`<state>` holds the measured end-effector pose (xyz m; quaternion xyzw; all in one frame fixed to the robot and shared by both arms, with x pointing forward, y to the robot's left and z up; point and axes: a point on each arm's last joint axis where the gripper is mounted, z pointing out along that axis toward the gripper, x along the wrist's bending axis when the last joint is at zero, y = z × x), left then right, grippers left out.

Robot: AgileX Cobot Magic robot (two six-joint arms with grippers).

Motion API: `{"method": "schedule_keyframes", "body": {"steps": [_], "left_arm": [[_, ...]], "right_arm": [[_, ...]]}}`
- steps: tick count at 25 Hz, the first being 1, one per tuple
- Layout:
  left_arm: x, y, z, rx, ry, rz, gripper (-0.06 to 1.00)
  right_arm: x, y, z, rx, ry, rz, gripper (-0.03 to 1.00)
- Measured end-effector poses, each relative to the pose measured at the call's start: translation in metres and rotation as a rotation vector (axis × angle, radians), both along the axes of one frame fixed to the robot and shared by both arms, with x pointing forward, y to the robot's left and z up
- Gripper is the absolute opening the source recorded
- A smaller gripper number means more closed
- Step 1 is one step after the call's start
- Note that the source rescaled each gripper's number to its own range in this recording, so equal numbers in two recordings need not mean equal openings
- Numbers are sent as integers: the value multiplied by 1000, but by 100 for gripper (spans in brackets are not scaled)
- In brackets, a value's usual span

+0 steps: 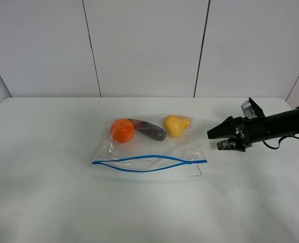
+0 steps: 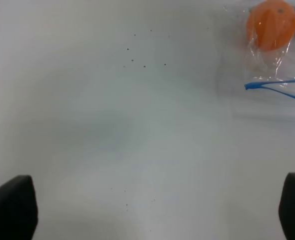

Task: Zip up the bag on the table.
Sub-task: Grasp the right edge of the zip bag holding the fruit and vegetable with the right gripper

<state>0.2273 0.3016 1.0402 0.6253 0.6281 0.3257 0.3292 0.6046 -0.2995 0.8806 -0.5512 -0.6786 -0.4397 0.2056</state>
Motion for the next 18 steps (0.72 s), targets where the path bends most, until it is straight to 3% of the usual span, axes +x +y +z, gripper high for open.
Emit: {"method": "schedule_keyframes", "body": {"steps": [6,18], "left_arm": [[0,0,0,0,0,0,100],[0,0,0,0,1,0,100]], "right_arm": [[1,30,-1,8,3,46,100],[0,52,-32,132,126,33,100]]}}
